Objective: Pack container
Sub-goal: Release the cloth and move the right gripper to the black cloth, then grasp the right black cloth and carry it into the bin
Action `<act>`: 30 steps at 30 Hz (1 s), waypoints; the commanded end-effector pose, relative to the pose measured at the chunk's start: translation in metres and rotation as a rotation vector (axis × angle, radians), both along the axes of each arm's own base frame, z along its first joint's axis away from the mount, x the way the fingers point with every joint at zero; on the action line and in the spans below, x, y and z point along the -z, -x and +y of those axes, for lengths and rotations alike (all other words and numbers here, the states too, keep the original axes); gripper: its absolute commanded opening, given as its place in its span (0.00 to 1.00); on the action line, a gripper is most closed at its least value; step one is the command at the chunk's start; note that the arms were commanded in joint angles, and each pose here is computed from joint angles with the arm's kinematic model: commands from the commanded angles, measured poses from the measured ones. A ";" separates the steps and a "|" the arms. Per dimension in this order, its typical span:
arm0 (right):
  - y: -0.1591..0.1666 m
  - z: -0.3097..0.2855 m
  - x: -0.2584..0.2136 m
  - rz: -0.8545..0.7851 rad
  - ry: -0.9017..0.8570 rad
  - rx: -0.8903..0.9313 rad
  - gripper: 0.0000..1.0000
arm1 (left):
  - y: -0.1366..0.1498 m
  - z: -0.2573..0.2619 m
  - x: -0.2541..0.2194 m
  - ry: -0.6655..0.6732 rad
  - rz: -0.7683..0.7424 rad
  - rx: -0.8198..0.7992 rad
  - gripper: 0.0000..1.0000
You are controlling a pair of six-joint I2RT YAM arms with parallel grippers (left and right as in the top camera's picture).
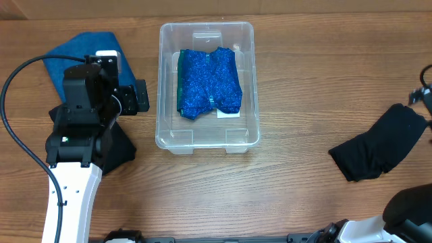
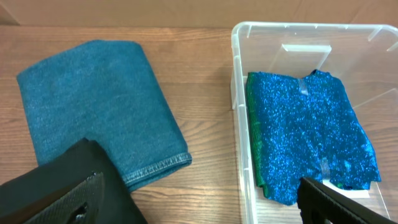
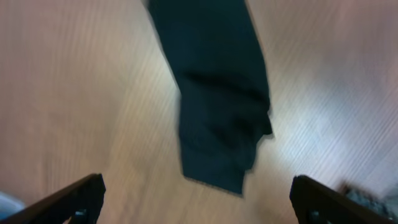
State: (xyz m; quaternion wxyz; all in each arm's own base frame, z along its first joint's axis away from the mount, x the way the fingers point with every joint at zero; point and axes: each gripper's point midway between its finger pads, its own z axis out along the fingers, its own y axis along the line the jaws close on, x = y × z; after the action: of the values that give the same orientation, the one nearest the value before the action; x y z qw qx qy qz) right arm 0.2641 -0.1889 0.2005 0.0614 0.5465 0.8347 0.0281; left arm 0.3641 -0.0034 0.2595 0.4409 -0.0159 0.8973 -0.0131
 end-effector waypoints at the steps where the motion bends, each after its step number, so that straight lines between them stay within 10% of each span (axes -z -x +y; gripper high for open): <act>1: 0.014 0.026 0.013 -0.001 -0.070 -0.053 1.00 | -0.005 -0.003 -0.009 -0.015 -0.021 0.022 1.00; 9: 0.054 0.053 0.013 -0.164 0.056 -0.044 1.00 | -0.006 0.001 -0.010 -0.029 -0.026 0.004 1.00; 30: 0.059 0.038 0.187 -0.178 0.059 0.032 1.00 | -0.008 0.001 -0.012 -0.029 -0.037 0.004 1.00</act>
State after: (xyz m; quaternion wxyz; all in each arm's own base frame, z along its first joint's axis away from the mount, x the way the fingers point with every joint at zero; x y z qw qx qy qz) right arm 0.2087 -0.1548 0.0307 0.1650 0.5521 0.8161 0.0442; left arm 0.3681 -0.0021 0.2621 0.4485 -0.0176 0.8935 -0.0097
